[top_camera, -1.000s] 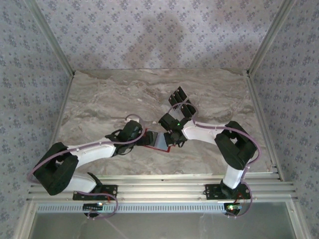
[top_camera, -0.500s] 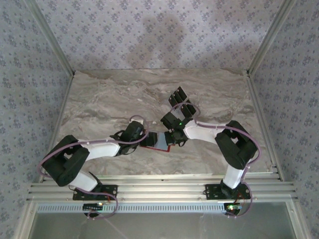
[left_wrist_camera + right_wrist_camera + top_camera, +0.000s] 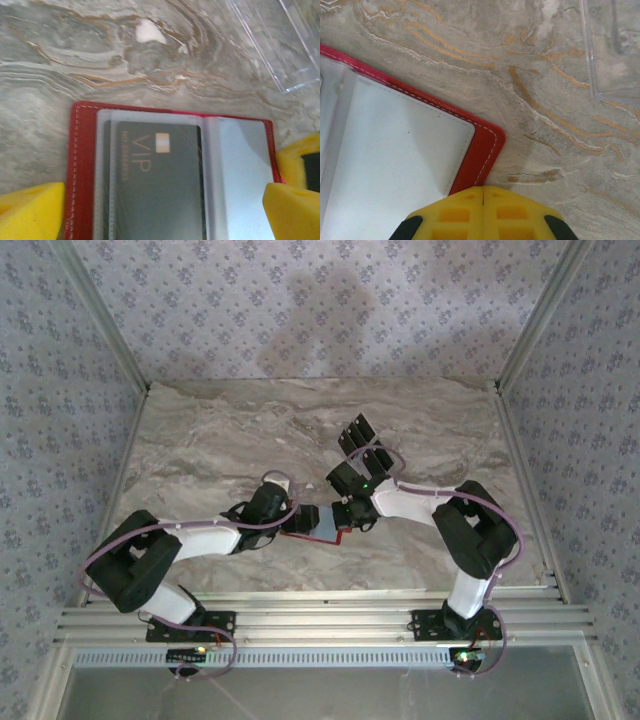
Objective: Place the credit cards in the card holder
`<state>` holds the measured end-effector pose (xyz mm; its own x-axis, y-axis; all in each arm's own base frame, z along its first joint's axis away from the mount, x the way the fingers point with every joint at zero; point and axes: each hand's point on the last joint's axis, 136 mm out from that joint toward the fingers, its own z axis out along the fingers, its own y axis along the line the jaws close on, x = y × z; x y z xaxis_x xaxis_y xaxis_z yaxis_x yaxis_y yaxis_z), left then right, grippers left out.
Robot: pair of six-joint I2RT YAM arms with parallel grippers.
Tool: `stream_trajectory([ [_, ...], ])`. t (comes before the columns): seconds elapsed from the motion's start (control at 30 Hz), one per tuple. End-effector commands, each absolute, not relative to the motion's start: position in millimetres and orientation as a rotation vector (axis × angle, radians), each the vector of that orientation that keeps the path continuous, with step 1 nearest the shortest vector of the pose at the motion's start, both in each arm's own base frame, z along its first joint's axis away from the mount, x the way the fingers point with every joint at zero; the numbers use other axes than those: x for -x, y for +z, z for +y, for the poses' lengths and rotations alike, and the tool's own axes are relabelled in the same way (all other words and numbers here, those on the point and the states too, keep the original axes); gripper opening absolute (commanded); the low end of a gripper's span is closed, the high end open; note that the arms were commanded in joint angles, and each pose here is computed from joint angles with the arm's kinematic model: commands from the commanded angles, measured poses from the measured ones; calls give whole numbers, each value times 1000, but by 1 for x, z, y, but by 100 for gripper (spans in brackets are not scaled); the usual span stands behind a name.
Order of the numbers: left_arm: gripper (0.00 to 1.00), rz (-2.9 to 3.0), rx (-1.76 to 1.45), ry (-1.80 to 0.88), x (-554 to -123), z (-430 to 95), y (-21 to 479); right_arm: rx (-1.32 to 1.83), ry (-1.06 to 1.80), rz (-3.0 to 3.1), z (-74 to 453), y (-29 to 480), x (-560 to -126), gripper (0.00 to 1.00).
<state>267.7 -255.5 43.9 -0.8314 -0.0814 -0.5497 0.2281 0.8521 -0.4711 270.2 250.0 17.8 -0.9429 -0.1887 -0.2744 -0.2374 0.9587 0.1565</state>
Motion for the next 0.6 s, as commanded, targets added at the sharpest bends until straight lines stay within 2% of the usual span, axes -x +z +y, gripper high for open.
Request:
stream_trajectory([
  [0.0,100,2456,-161,-869,-255,-275,51,319,265,2892,248,-12,-268,0],
  [0.23,100,2433,-167,-920,-250,-282,61,313,289,2905,249,-16,-268,0],
  [0.57,100,2288,-219,-1017,-236,-311,115,306,319,2910,250,-19,-270,0],
])
